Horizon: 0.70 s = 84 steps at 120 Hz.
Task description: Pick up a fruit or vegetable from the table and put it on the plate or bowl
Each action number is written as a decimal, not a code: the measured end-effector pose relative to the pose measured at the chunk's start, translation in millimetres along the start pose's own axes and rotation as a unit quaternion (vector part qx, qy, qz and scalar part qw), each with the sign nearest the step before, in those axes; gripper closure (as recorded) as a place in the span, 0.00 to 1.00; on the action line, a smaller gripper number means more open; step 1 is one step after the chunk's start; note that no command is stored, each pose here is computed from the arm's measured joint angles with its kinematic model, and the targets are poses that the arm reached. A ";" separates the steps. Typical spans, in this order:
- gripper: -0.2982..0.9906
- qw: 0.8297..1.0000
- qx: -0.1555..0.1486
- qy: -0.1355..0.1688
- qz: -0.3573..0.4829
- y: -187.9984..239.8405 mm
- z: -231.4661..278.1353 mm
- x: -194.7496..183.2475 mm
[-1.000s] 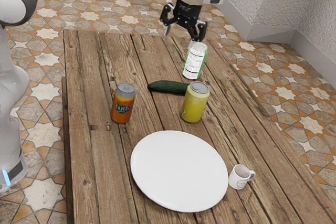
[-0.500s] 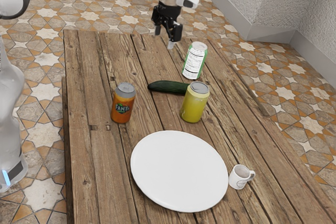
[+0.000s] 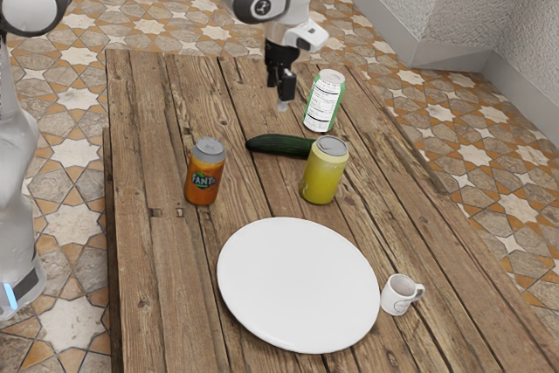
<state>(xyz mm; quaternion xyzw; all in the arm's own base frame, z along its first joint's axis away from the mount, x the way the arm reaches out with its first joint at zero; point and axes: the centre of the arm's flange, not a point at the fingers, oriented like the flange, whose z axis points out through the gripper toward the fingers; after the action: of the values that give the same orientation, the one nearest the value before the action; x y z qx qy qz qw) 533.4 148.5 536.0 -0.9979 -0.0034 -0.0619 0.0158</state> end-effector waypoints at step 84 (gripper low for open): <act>0.23 0.997 -0.024 0.023 0.074 31.1 64.0 21.5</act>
<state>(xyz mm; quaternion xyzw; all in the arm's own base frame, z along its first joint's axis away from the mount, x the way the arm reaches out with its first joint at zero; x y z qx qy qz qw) 562.9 119.5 474.2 -0.9938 0.0726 -0.0837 -0.0031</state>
